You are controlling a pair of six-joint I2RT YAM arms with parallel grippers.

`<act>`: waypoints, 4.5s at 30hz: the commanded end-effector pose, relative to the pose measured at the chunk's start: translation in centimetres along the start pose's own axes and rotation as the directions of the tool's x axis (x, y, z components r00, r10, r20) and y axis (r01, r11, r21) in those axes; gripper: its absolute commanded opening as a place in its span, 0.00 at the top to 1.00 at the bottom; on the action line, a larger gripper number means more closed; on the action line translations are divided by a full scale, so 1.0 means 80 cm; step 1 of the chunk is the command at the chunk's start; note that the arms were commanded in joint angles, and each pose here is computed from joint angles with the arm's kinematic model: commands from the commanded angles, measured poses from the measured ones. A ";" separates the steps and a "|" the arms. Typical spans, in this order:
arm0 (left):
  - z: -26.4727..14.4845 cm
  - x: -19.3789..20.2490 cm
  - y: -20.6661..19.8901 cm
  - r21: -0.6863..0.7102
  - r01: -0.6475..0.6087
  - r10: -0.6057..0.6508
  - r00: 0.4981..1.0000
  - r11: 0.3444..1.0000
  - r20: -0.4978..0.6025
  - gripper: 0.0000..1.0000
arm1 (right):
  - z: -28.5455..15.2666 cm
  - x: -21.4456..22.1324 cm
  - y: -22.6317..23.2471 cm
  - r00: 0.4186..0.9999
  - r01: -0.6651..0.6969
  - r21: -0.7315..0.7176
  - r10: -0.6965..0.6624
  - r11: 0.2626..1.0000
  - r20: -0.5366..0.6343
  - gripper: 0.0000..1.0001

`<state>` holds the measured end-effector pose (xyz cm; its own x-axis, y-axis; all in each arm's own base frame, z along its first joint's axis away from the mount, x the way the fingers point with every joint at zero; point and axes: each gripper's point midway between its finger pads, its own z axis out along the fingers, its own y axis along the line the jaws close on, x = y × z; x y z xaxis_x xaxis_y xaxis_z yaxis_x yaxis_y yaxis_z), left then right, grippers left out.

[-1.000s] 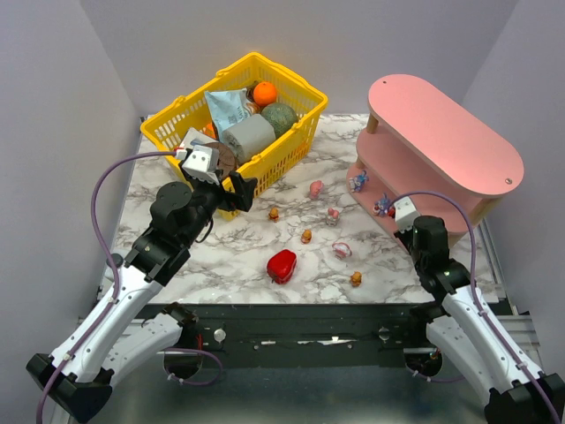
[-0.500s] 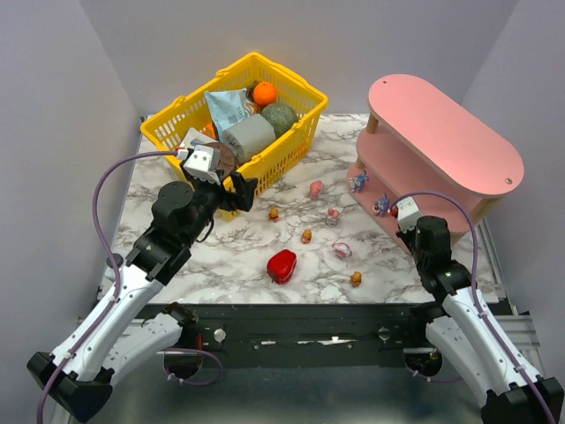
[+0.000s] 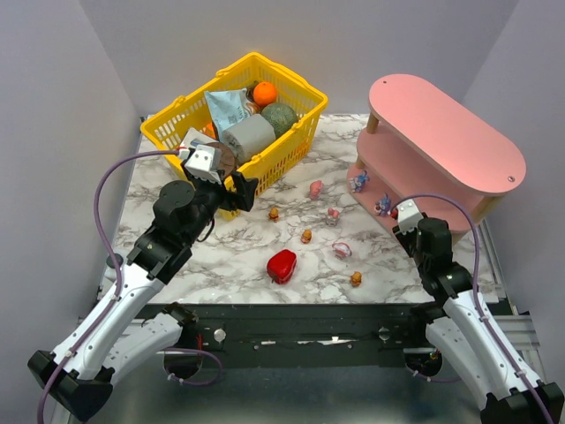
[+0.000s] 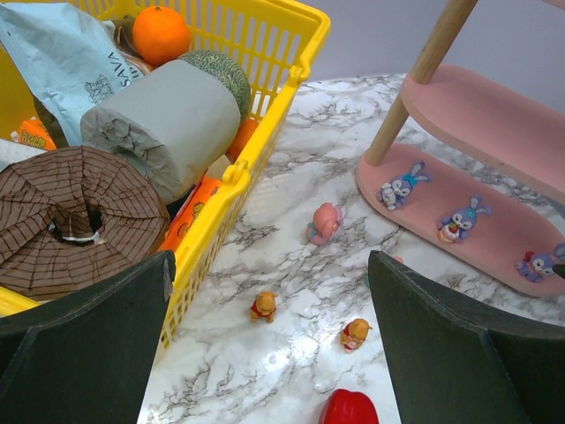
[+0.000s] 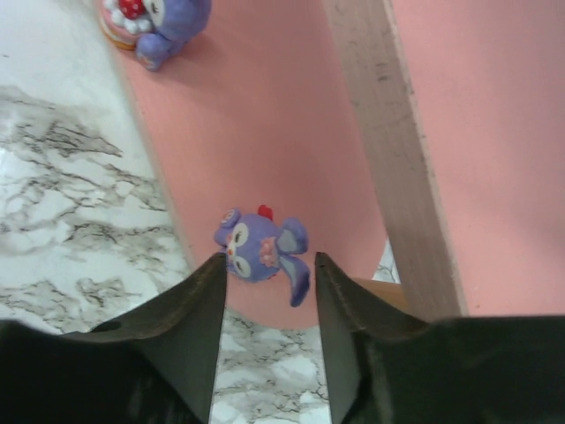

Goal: Place and organize the plastic toys onto the shelf

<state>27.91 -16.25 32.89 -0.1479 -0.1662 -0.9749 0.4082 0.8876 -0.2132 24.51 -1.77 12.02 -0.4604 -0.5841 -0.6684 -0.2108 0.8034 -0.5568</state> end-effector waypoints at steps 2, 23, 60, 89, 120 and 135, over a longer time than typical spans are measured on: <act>0.003 -0.011 -0.006 0.023 0.007 -0.008 1.000 1.000 0.021 0.01 | -0.008 -0.029 -0.020 0.994 -0.074 0.043 0.070 0.996 0.083 0.44; 0.012 0.000 -0.009 0.025 0.036 -0.035 0.999 0.999 -0.029 0.01 | -0.065 -0.172 0.035 0.910 -0.325 -0.491 0.409 0.808 0.072 0.26; 0.019 0.013 -0.017 0.026 0.106 -0.103 0.989 0.994 -0.106 0.01 | 0.070 -0.212 0.206 0.988 -0.151 -0.521 0.150 0.840 -0.044 0.39; 0.019 0.018 -0.007 -0.009 0.076 -0.077 0.990 0.997 -0.116 0.01 | 0.107 -0.209 0.237 0.997 -0.064 -0.548 0.079 0.834 0.004 0.62; 0.020 0.028 -0.012 0.017 0.087 -0.085 0.989 0.996 -0.120 0.01 | -0.040 -0.267 0.025 0.999 -0.044 -0.325 0.037 0.945 -0.025 0.99; 0.027 0.032 -0.021 0.055 0.098 -0.090 0.987 0.994 -0.135 0.01 | -0.026 -0.235 -0.053 0.985 -0.159 -0.111 0.150 0.981 -0.088 0.99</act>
<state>28.71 -18.76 30.47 -0.3093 -0.1768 -0.9344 0.4216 0.8553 -0.3013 31.74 7.51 27.64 -0.5515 -0.4668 -0.6913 -0.3017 0.8843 -0.3564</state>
